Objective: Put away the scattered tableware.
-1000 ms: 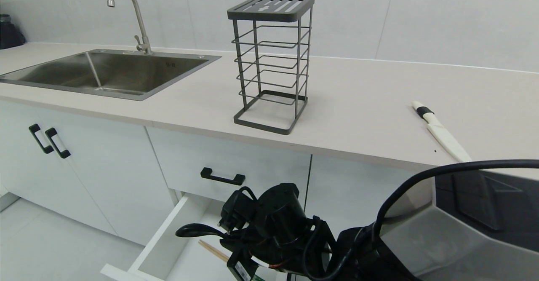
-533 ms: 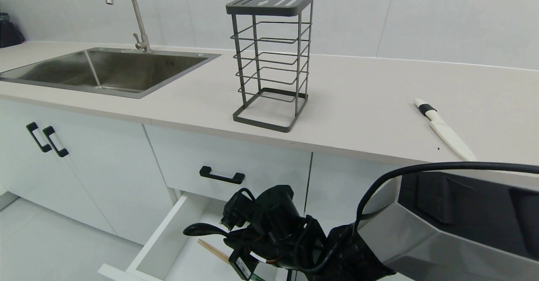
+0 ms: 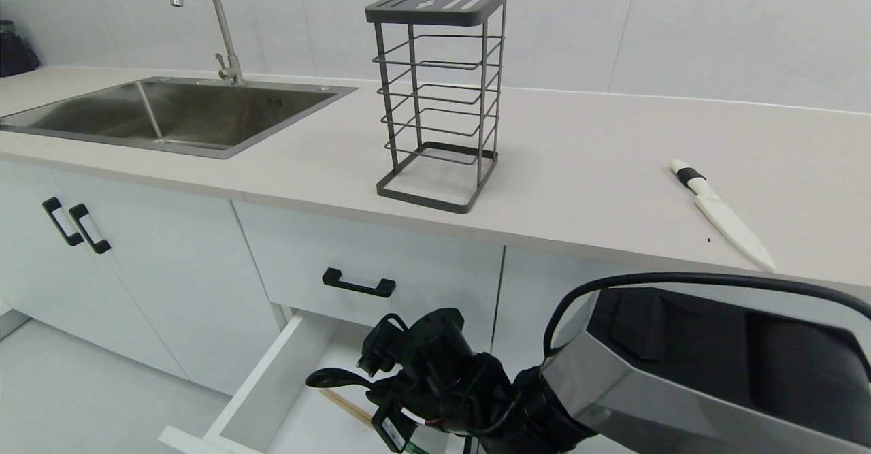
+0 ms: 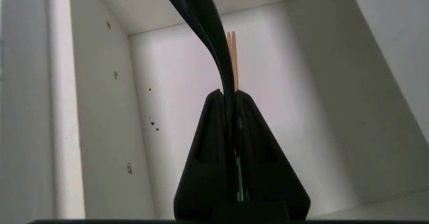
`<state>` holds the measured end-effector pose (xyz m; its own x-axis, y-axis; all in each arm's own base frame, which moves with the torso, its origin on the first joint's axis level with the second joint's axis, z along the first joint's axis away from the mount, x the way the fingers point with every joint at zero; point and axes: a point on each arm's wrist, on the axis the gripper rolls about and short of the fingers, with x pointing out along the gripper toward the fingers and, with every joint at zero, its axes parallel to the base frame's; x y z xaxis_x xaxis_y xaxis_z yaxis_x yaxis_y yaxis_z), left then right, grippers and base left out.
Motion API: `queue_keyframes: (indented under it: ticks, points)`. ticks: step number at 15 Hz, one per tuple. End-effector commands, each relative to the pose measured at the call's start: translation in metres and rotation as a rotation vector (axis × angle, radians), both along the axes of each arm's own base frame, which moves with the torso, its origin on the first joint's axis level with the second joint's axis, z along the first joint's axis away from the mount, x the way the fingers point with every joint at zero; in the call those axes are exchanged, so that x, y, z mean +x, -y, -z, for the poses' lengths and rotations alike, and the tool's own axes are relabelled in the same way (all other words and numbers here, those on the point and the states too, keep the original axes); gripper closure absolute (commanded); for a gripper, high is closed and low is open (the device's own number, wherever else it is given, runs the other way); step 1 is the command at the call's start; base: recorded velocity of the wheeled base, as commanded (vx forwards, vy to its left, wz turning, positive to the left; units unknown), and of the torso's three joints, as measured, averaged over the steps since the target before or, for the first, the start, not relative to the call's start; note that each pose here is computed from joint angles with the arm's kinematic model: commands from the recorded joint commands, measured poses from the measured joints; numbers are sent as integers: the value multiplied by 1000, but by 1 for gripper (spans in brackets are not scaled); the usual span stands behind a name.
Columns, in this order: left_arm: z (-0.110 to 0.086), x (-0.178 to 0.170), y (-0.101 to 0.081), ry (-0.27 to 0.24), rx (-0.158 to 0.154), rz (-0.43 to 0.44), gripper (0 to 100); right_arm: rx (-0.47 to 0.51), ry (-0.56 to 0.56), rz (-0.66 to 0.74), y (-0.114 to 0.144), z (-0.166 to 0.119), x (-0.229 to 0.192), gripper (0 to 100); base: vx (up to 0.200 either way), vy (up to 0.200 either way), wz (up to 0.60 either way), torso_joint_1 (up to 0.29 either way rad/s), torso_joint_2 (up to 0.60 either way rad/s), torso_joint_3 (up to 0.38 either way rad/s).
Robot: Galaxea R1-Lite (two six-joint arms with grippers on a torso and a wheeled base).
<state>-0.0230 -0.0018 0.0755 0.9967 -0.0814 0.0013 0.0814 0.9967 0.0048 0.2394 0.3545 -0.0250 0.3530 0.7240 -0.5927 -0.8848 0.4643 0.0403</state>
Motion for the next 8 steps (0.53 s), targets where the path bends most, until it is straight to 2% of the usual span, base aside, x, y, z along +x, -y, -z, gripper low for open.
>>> queue_keyframes:
  ticks: [1, 4, 8]
  points:
    - [0, 0, 0, -1, 0, 0, 0, -14, -9, 2, -4, 13, 3, 100, 0, 0, 0, 0, 0, 0]
    - [0, 0, 0, -1, 0, 0, 0, -23, -18, 3, -6, 23, 7, 100, 0, 0, 0, 0, 0, 0]
    - [0, 0, 0, -1, 0, 0, 0, -9, 23, -21, -15, 15, 12, 100, 0, 0, 0, 0, 0, 0]
